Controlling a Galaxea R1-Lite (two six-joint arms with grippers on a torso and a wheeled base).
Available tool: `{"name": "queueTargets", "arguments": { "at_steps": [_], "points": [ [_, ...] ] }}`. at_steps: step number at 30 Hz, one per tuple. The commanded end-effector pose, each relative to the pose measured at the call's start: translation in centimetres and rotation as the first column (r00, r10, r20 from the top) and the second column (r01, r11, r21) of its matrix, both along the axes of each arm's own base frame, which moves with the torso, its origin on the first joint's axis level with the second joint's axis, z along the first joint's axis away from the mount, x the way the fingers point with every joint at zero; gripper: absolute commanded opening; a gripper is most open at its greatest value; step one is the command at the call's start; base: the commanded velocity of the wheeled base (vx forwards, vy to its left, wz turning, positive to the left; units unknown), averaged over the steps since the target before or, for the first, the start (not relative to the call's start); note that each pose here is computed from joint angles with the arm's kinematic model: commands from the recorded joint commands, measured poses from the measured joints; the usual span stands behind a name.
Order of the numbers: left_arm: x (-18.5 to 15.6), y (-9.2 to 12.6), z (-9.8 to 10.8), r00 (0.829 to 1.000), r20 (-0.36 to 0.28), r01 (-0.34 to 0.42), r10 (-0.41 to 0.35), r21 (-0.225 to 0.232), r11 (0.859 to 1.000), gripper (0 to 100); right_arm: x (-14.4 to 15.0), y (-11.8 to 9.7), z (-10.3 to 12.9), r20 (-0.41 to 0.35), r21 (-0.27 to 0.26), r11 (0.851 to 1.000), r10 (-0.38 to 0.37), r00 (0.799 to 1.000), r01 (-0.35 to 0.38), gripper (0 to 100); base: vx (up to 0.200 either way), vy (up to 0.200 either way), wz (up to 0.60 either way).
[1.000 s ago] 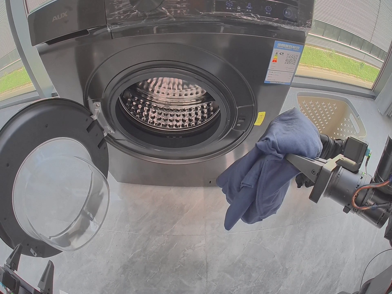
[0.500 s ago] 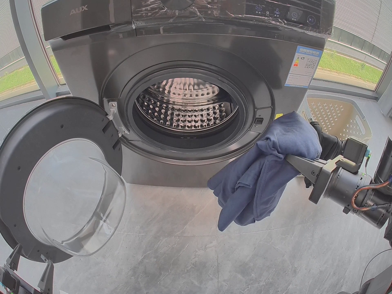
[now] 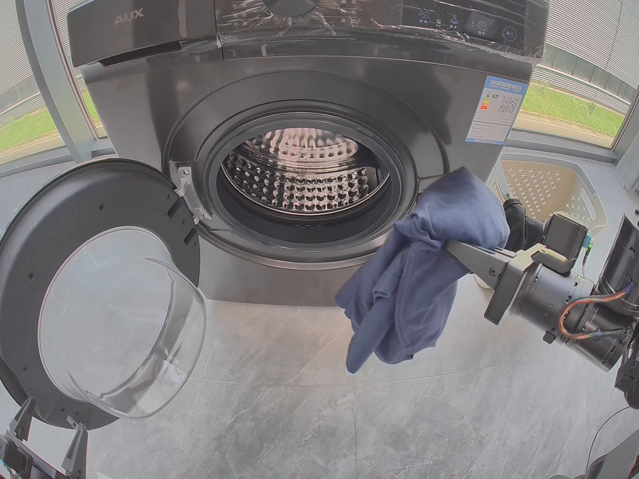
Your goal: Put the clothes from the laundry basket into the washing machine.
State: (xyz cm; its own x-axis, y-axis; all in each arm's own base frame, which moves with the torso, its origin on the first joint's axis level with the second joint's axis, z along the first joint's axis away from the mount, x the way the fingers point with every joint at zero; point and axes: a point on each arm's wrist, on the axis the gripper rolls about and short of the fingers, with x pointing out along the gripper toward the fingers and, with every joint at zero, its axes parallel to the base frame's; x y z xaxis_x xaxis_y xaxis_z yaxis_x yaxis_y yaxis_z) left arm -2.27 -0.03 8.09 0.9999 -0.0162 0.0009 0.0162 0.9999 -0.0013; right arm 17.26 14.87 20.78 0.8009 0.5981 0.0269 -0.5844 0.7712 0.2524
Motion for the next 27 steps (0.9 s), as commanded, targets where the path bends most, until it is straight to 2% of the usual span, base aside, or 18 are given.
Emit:
{"name": "queueTargets", "arguments": {
  "at_steps": [1, 11, 21, 24, 26, 27],
  "points": [
    [0.0, 0.0, -0.5, 1.000, -0.001, -0.004, 0.004, 0.003, 1.000, 100, 0.7, 2.5, -1.2, -0.018, -0.014, 0.999, 0.050, 0.999, -0.050, 0, 0.000, 0.000, 0.00],
    [0.0, 0.0, -0.5, 1.000, 0.002, -0.004, 0.004, -0.005, 1.000, 100, 1.6, 5.0, -1.9, 0.009, 0.029, 0.996, 0.086, 0.996, -0.086, 0, 0.000, 0.000, 0.00],
    [0.0, 0.0, -0.5, 1.000, 0.004, -0.001, 0.001, 0.004, 1.000, 100, 3.3, 6.9, -2.1, 0.024, 0.047, 0.995, 0.084, 0.996, -0.085, 0, 0.000, 0.000, 0.00],
    [0.0, 0.0, -0.5, 1.000, 0.007, -0.001, 0.001, 0.010, 1.000, 100, 3.6, 7.0, -1.8, 0.035, 0.058, 0.997, 0.055, 0.998, -0.057, 0, 0.000, 0.000, 0.00],
    [-0.1, 0.0, 0.0, 0.999, 0.034, 0.005, -0.005, 0.005, 1.000, 100, 3.7, 7.2, -1.6, 0.041, 0.063, 0.996, 0.055, 0.998, -0.057, 0, 0.000, 0.000, 0.00],
    [-0.3, 0.0, 0.8, 0.997, 0.076, 0.010, -0.010, 0.004, 1.000, 100, 3.8, 7.2, -1.7, 0.039, 0.062, 0.996, 0.055, 0.998, -0.057, 0, 0.000, 0.000, 0.00]
  ]
}}
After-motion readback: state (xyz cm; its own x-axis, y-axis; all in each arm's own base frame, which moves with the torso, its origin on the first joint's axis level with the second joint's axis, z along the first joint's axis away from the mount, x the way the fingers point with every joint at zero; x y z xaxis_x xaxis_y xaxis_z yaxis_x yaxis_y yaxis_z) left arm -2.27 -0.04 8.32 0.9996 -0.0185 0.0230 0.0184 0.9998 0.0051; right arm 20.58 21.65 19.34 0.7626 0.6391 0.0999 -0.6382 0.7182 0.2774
